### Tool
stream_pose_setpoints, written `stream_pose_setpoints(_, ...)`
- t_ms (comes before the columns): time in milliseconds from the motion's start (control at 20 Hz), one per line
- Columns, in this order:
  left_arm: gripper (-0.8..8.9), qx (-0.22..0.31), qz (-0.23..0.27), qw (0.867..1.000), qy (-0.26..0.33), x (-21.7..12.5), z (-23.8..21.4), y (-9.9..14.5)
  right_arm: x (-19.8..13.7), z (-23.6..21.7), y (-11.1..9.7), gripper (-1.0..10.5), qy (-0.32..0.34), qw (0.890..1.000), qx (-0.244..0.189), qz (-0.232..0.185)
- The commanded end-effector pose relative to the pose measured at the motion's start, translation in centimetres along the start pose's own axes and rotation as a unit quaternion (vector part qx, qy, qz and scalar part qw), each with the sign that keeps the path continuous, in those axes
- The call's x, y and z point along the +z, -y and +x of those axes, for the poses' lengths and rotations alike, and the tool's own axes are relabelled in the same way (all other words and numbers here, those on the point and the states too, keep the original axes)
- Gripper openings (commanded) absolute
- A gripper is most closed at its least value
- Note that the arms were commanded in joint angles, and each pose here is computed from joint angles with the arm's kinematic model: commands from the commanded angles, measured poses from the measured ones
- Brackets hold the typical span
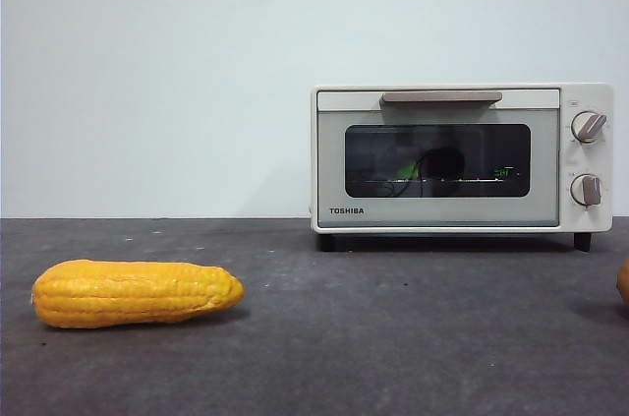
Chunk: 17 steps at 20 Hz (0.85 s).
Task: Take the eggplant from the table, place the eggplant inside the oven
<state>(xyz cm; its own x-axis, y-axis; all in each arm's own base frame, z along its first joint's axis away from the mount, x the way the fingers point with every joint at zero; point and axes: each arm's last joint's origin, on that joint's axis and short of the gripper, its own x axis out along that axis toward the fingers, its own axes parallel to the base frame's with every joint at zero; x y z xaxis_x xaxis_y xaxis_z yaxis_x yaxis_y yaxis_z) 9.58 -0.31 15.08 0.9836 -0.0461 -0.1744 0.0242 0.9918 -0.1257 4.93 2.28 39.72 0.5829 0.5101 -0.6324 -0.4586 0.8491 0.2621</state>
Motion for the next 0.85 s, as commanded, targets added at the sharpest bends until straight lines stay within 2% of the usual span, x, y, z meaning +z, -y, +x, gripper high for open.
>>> stream_pose_setpoints(50,-0.04,-0.002,-0.004,1.0,-0.001,-0.17,0.11,-0.03,-0.18,-0.08,-0.03,0.0,-0.008,1.0,-0.001,-0.001)
stream_pose_setpoints(650,-0.04,-0.001,-0.004,1.0,-0.004,-0.21,0.15,-0.04,-0.18,-0.09,-0.02,0.0,-0.008,1.0,-0.003,-0.002)
stream_pose_setpoints(750,-0.04,-0.001,-0.004,1.0,-0.004,-0.21,0.15,-0.04,-0.14,-0.08,0.06,0.0,-0.007,0.999,-0.015,-0.038)
stream_pose_setpoints(850,-0.04,-0.001,-0.004,1.0,-0.004,-0.21,0.15,-0.04,0.48,-0.19,0.11,0.0,0.028,0.995,-0.033,-0.089)
